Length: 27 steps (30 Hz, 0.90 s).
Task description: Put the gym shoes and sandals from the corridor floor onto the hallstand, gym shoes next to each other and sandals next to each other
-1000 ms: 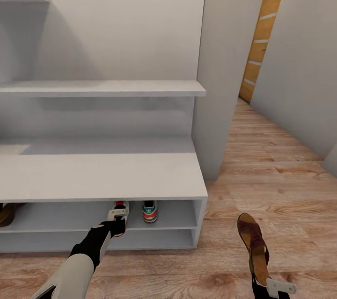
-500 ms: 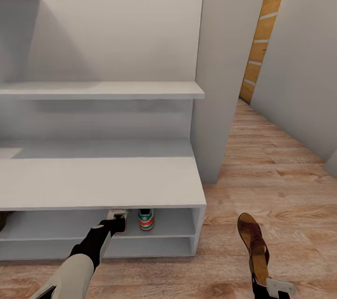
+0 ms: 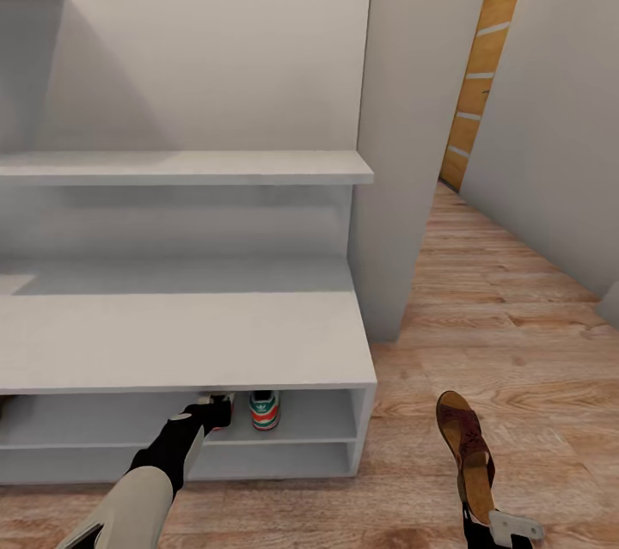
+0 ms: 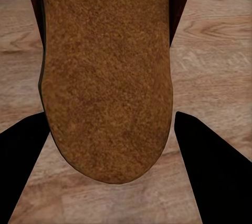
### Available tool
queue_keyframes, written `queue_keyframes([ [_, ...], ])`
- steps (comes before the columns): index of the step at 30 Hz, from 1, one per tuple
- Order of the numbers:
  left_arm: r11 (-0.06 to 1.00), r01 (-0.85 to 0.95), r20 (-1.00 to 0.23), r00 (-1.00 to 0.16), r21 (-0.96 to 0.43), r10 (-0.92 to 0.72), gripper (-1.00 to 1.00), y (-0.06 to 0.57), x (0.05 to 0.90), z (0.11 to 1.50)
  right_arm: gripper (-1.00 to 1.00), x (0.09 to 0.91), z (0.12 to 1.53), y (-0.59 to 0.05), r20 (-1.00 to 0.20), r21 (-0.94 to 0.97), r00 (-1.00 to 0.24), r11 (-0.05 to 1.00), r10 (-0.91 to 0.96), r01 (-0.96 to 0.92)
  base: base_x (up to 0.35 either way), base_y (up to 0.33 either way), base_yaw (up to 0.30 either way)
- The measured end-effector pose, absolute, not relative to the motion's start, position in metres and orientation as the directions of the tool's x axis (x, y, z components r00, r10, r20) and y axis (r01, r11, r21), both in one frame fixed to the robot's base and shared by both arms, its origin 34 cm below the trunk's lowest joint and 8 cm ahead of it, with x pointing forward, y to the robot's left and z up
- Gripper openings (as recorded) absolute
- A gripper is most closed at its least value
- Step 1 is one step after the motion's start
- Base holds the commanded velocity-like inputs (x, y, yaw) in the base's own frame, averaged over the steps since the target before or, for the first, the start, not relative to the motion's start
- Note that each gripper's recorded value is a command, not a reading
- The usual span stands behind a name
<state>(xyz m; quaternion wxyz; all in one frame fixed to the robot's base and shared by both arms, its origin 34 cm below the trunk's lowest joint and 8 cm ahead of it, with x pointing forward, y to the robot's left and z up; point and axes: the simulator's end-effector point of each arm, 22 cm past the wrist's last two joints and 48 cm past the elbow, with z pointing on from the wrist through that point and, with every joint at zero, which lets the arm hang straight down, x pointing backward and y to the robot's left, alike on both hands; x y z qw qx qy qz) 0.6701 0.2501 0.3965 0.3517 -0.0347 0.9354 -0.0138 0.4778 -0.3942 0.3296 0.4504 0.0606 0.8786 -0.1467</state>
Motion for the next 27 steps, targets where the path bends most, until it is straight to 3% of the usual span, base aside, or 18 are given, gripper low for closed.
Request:
queue_keyframes([
  [14, 0.997, -0.049, -0.657, -0.75, -0.057, -0.075, -1.0, 0.2486, 0.6701, 0.3964, -1.0, 0.4778, 0.3297, -0.3942, -0.809, -0.203, -0.587, 0.95, -0.026, 0.238, 0.034, -0.011, 0.0],
  [15, 0.997, -0.049, -0.657, -0.75, -0.058, -0.075, 1.0, 0.2486, 0.67, 0.3964, -1.0, 0.4778, 0.3297, -0.3942, -0.809, -0.203, -0.587, 0.95, -0.026, 0.239, 0.004, -0.002, 0.0],
  [27, 0.997, -0.049, -0.658, -0.749, -0.056, -0.074, 1.0, 0.2497, 0.6701, 0.3963, -1.0, 0.4778, 0.3296, -0.3943, -0.809, -0.203, -0.587, 0.95, -0.025, 0.239, -0.017, 0.014, 0.0],
])
